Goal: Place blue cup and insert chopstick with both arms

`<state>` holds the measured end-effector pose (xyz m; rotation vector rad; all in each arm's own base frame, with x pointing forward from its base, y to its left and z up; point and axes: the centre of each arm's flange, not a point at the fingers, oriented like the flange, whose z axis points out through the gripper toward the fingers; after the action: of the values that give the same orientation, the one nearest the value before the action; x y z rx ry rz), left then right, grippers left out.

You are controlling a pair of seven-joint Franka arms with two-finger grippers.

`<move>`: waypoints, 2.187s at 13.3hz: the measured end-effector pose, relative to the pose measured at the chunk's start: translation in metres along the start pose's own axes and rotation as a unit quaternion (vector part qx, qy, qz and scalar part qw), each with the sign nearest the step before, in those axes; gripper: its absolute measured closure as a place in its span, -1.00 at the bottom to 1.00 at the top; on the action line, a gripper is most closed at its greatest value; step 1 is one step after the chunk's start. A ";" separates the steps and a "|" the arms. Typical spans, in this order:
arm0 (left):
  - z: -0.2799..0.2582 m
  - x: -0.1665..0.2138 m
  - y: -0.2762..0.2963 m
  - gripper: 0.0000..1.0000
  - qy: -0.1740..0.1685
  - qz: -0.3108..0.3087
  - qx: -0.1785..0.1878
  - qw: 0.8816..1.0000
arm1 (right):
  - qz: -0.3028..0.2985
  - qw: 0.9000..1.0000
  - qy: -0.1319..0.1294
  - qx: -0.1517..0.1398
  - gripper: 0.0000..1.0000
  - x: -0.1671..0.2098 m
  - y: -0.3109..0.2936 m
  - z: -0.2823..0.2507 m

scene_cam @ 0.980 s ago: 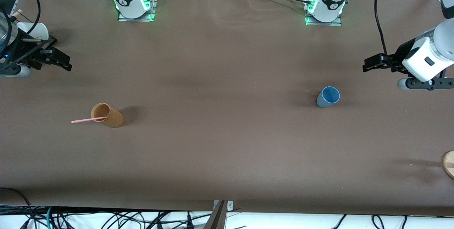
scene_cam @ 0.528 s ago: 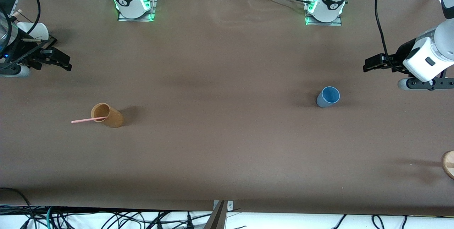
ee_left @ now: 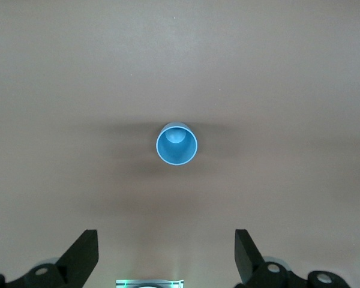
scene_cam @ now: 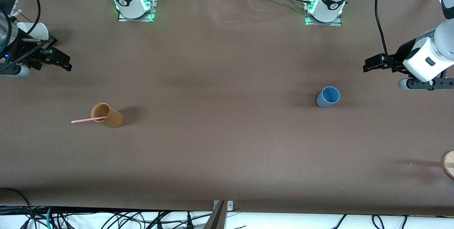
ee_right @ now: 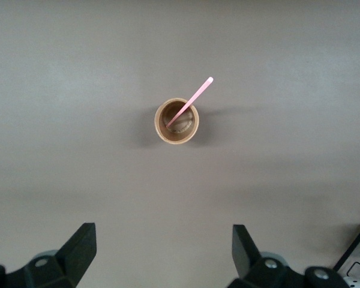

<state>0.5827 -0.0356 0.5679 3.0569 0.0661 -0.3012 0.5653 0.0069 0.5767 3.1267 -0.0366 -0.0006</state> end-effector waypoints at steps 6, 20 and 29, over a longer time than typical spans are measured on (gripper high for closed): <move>0.000 0.000 0.000 -1.00 0.000 0.000 0.000 1.000 | 0.000 1.000 0.000 0.000 -1.00 0.000 0.000 0.000; 0.001 0.000 -0.001 -1.00 -0.001 -0.001 0.000 1.000 | 0.000 1.000 0.000 0.000 -1.00 0.000 0.000 0.000; 0.069 0.038 -0.006 -1.00 -0.061 -0.006 0.004 0.998 | 0.000 1.000 -0.001 0.000 -1.00 0.000 0.000 0.001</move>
<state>0.6065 -0.0336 0.4924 3.0396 0.0781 -0.4887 0.5655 0.0070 0.5759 3.1267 -0.0364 -0.0038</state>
